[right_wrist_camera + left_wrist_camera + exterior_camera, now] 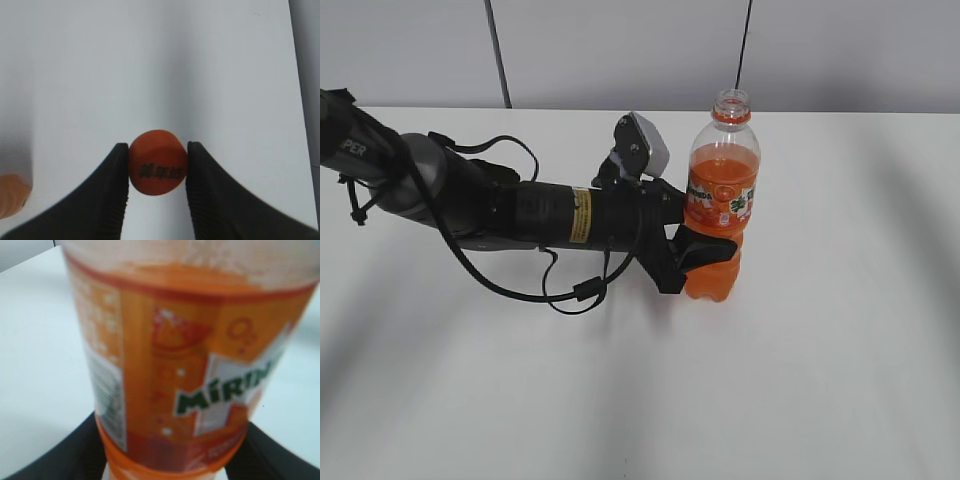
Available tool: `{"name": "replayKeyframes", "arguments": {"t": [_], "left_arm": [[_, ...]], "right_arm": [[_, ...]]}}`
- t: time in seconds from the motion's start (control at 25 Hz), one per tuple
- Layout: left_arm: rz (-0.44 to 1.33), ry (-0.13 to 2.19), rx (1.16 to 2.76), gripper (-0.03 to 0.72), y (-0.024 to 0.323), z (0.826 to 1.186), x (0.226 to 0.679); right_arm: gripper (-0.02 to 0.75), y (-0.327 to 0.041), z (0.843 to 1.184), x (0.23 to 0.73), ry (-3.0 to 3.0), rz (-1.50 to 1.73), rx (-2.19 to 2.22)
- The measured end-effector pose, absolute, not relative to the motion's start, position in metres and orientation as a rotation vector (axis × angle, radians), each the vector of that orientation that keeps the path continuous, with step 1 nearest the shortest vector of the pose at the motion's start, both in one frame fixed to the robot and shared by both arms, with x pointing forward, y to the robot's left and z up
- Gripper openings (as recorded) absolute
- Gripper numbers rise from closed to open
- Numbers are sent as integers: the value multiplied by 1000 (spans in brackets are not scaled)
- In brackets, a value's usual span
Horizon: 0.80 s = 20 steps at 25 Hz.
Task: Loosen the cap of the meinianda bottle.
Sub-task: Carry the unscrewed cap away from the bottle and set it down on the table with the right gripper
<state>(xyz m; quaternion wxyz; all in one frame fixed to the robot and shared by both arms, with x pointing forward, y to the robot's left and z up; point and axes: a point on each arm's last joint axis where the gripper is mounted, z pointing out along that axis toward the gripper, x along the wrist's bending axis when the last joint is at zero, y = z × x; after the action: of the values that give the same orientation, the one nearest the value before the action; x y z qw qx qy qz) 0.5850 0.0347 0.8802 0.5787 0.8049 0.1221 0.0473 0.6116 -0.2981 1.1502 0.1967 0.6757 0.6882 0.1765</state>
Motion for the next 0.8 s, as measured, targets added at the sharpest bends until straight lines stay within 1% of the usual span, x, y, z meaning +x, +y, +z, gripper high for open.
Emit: {"name": "replayKeyframes", "arguments": {"t": [0.12,0.36,0.68,0.8], "left_arm": [[111,286,1882,409,35,880,585],[111,286,1882,409,35,880,585],[111,286,1882,409,35,880,585],[111,286,1882,409,35,880,585]], "right_arm": [[270,-299,1128,629,1964,484,1902],[270,-298,1072,664,2025,423,1934],[270,-298,973,693,2177,227,2019],[270,-298,945,700,2178,208,2043]]}}
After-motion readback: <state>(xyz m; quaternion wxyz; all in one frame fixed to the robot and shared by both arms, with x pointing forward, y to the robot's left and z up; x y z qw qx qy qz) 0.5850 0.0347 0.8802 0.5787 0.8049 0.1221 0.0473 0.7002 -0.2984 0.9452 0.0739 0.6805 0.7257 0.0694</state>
